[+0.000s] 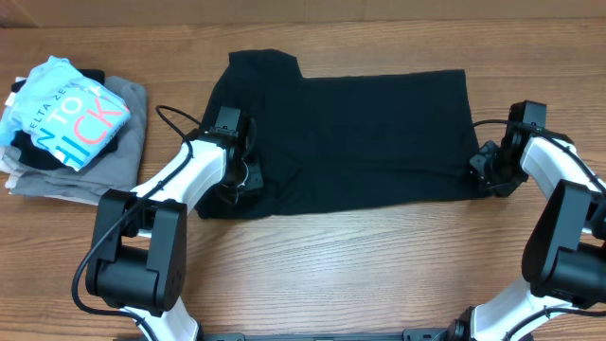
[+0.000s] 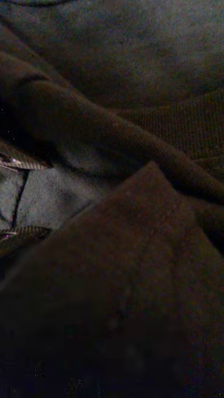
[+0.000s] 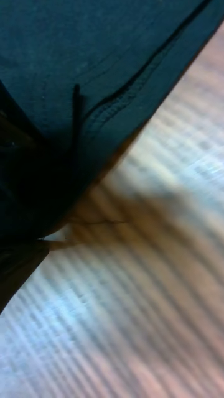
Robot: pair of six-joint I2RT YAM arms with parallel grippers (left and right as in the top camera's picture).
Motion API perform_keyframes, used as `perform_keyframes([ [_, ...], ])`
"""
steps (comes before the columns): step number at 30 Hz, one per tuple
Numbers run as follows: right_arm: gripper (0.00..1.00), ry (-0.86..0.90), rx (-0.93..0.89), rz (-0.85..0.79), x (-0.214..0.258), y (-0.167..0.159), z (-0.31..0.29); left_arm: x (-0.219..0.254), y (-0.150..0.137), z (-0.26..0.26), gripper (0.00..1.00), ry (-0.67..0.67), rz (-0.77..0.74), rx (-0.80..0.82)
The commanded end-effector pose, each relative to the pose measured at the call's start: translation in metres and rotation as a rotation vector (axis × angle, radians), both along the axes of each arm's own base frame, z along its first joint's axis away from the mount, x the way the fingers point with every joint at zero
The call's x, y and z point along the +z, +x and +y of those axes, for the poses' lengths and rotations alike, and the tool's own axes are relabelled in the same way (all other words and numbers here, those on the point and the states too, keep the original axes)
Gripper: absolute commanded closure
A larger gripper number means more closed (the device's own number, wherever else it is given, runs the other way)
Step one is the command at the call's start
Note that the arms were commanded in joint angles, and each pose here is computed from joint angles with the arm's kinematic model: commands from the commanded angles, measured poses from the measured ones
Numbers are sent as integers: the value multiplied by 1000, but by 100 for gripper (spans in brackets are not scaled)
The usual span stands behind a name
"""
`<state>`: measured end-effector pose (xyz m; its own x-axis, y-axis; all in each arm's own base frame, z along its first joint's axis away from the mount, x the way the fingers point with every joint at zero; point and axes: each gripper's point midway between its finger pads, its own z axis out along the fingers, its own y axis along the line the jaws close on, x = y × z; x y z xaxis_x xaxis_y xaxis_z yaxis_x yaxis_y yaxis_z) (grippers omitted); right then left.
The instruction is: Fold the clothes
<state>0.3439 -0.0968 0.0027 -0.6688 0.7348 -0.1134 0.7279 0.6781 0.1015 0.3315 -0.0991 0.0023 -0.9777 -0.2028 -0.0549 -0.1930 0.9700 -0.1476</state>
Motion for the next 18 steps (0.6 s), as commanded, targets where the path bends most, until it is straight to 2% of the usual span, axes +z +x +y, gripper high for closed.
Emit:
perform_keyframes([
  [1,51,21,-6,-4,8,1,1,-3,-6,6,62,35,31,-6],
  [4,51,55,61,-33,11,8,9,-3,-7,7,61,43,34,-5],
  [9,49,53,71,-93,37,23,7,-4,-14,10,60,55,63,-6],
  [18,47,86,108,14,7,-10,23,-4,-27,15,58,81,115,-6],
])
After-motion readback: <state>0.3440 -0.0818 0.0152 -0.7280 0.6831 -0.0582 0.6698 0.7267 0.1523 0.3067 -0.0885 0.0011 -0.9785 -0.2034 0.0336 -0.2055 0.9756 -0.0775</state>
